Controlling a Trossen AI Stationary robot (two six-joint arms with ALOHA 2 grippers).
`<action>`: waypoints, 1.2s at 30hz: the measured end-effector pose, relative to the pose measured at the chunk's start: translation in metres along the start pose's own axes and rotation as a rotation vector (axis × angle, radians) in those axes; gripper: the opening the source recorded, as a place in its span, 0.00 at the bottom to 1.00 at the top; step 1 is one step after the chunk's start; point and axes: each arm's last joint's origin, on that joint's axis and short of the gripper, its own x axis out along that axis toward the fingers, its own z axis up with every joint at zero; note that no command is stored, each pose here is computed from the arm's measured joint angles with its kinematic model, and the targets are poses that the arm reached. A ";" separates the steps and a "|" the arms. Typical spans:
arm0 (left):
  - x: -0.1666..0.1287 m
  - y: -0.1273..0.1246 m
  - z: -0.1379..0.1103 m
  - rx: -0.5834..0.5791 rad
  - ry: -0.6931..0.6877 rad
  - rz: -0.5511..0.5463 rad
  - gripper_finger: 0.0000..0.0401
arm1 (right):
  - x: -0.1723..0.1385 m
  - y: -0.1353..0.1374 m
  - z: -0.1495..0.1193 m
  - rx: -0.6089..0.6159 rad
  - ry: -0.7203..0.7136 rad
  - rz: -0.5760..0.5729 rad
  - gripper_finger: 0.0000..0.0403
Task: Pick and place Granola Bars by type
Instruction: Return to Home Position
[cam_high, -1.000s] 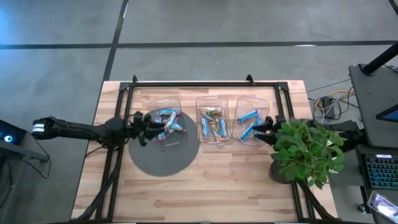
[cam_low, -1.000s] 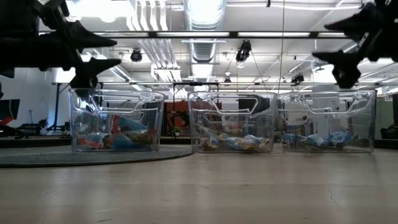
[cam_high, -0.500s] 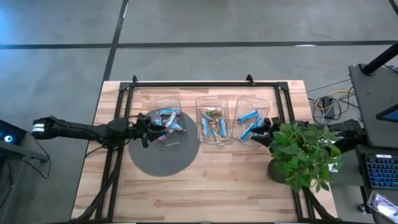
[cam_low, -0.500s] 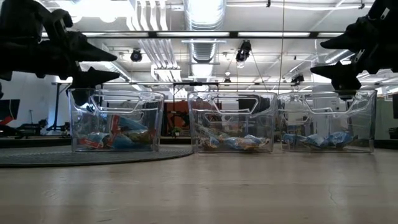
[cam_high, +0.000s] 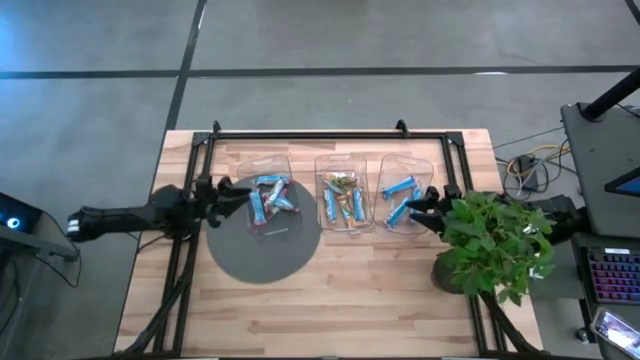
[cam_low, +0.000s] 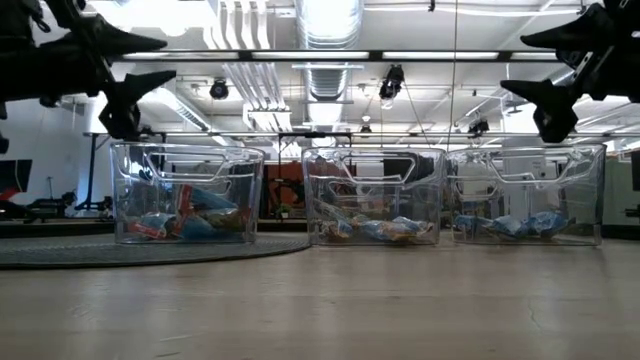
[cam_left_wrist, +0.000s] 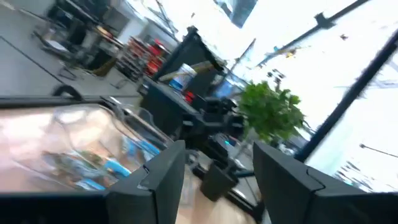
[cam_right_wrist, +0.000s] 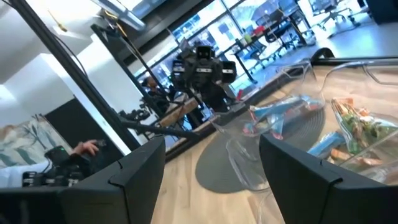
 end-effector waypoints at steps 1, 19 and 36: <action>-0.002 0.000 0.003 0.002 -0.030 0.001 0.43 | 0.000 0.000 0.000 0.000 0.000 0.000 0.62; -0.012 0.000 0.020 0.015 -0.228 0.017 0.43 | 0.000 0.000 0.000 0.000 0.001 0.001 0.62; -0.012 0.001 0.019 0.015 -0.221 0.022 0.43 | 0.000 0.000 0.000 0.000 0.000 0.000 0.62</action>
